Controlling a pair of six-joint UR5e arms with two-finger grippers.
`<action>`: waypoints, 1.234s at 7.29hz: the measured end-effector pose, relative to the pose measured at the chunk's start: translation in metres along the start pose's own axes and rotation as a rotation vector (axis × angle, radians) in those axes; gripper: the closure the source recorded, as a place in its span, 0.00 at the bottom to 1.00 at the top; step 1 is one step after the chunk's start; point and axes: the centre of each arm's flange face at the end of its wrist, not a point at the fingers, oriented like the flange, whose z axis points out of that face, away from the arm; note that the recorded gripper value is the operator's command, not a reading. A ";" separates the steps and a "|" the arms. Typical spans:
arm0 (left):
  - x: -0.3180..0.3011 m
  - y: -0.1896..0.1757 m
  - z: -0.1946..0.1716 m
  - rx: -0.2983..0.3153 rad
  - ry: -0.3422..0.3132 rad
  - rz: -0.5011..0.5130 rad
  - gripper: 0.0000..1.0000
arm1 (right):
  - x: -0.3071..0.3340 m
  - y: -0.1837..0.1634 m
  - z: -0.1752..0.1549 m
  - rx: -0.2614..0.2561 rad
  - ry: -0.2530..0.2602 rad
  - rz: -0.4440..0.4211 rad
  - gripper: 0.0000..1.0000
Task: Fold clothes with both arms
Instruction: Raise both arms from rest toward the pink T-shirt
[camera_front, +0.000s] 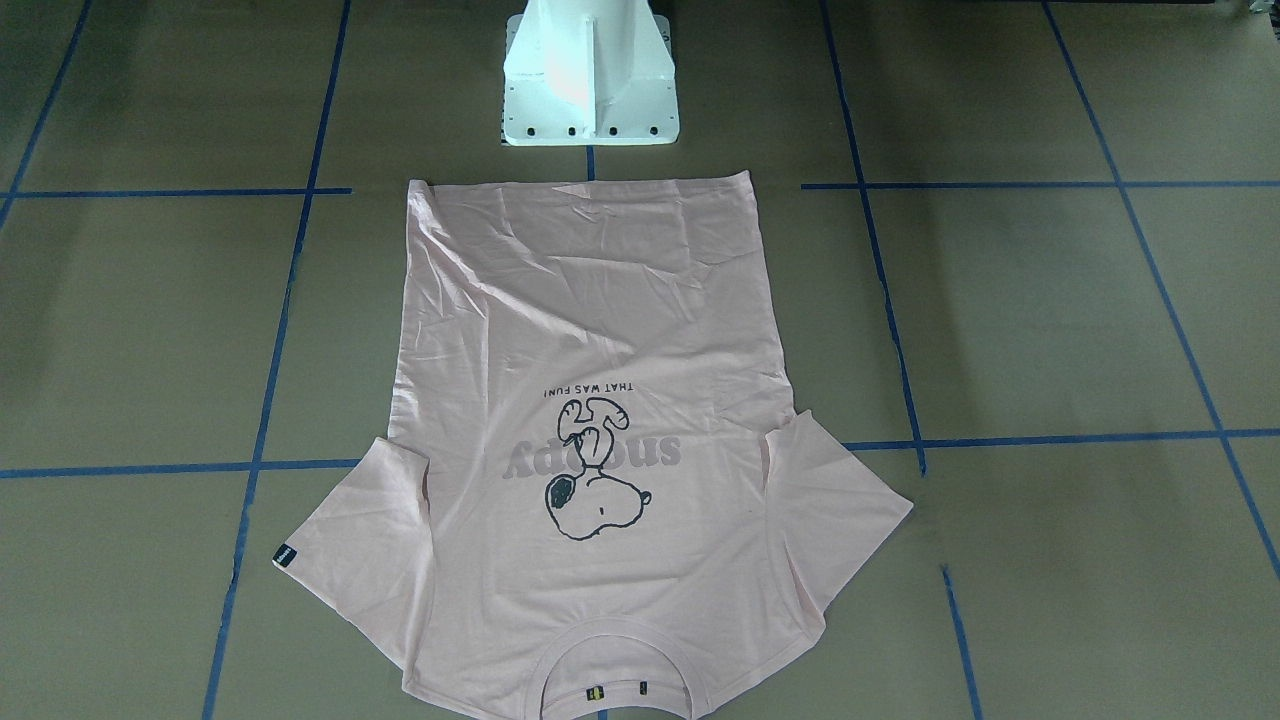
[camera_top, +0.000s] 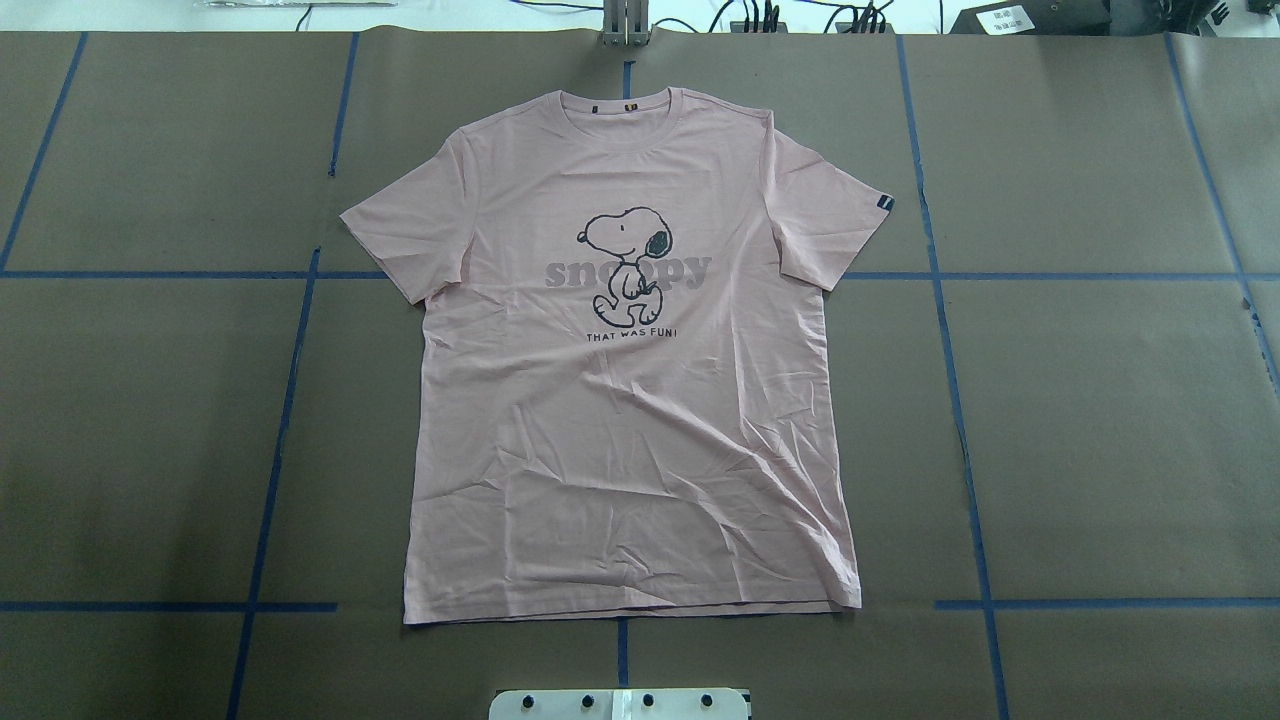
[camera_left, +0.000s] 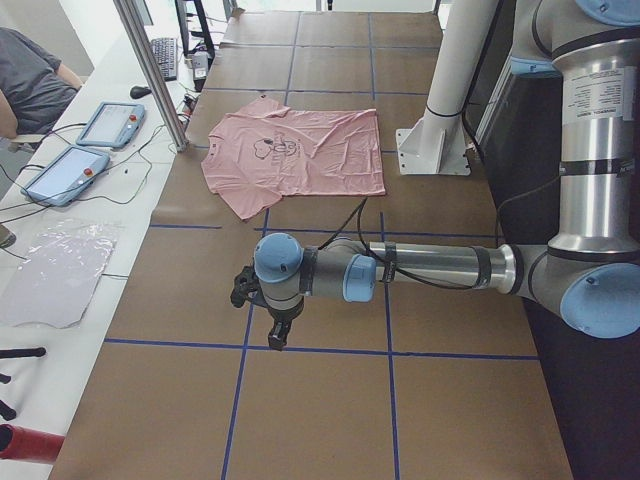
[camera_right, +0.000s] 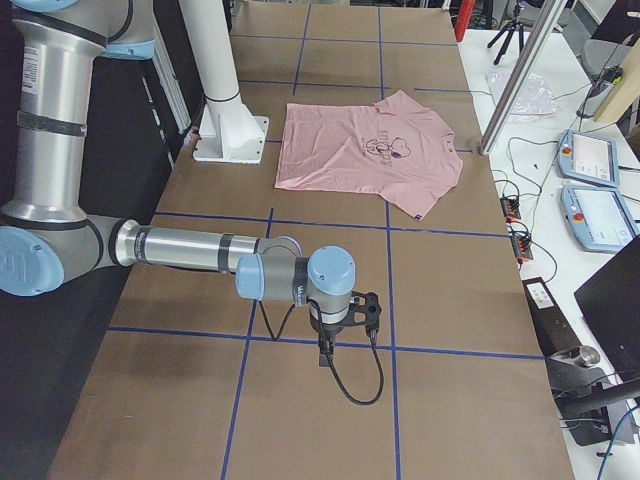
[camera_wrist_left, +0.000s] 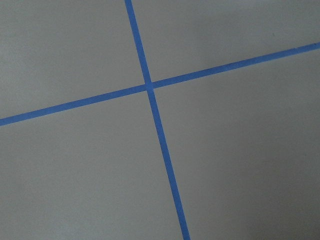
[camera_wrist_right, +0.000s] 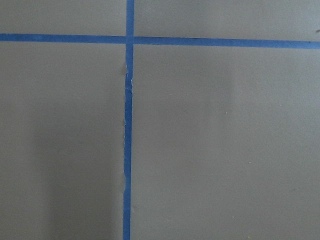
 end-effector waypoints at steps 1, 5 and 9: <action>0.000 0.000 0.000 0.005 -0.002 0.007 0.00 | 0.000 0.000 0.000 0.000 0.000 0.001 0.00; 0.001 0.001 -0.001 0.031 -0.008 0.033 0.00 | -0.009 -0.003 -0.009 0.019 -0.005 -0.016 0.00; 0.024 -0.035 -0.027 0.204 -0.035 0.216 0.00 | -0.062 -0.092 -0.067 0.193 -0.001 -0.171 0.00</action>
